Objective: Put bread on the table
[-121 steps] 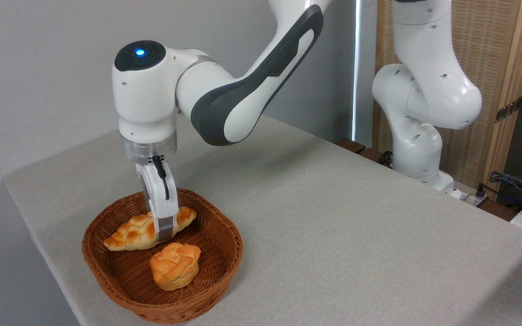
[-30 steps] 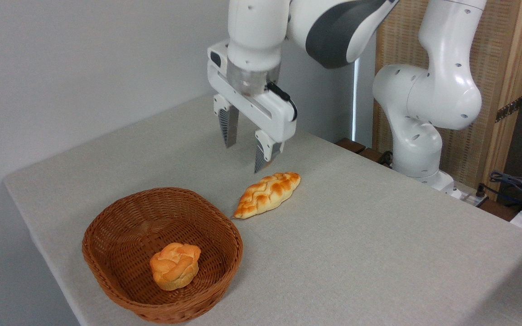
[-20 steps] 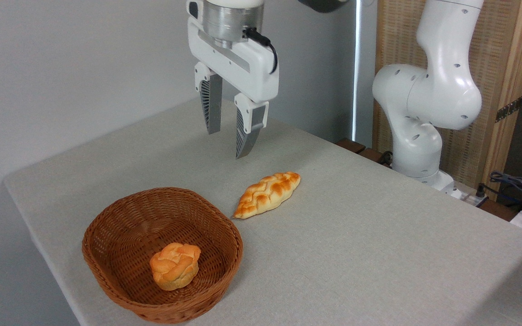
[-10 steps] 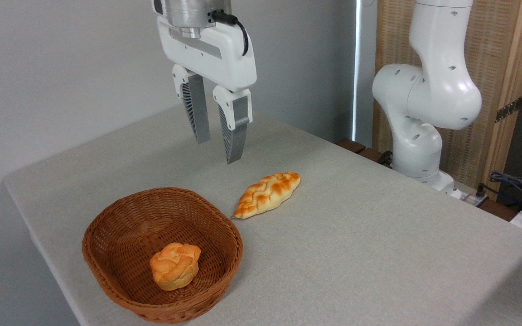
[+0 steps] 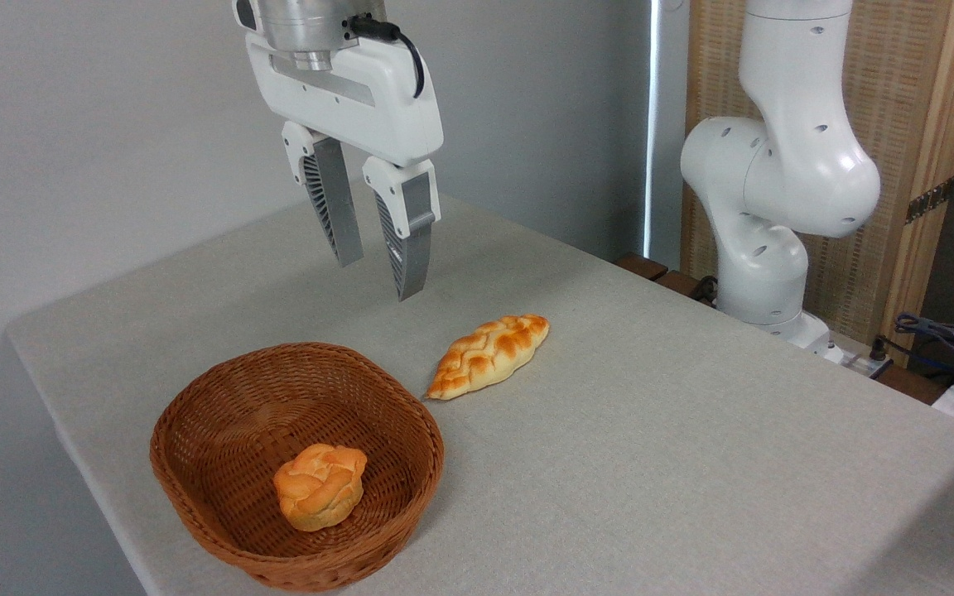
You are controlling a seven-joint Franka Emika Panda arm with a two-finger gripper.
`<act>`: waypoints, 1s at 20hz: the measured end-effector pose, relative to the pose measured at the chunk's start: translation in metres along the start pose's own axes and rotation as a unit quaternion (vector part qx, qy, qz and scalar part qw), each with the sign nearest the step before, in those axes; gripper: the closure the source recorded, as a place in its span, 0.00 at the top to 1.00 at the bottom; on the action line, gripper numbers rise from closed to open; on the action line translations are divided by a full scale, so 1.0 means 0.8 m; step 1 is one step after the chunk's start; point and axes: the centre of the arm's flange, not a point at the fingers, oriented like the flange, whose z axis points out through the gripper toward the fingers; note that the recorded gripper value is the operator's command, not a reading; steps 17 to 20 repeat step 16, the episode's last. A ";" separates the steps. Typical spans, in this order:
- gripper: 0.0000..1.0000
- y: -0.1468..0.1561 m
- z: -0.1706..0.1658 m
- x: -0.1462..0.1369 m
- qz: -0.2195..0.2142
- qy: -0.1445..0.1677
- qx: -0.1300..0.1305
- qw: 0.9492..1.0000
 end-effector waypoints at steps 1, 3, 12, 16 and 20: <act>1.00 -0.001 -0.001 0.000 0.000 -0.001 0.003 1.000; 1.00 -0.002 -0.002 -0.001 0.000 -0.003 0.007 1.000; 1.00 -0.001 -0.002 0.000 0.001 -0.003 0.008 1.000; 1.00 -0.001 -0.002 0.000 0.001 -0.003 0.008 1.000; 1.00 -0.001 -0.002 0.000 0.001 -0.003 0.008 1.000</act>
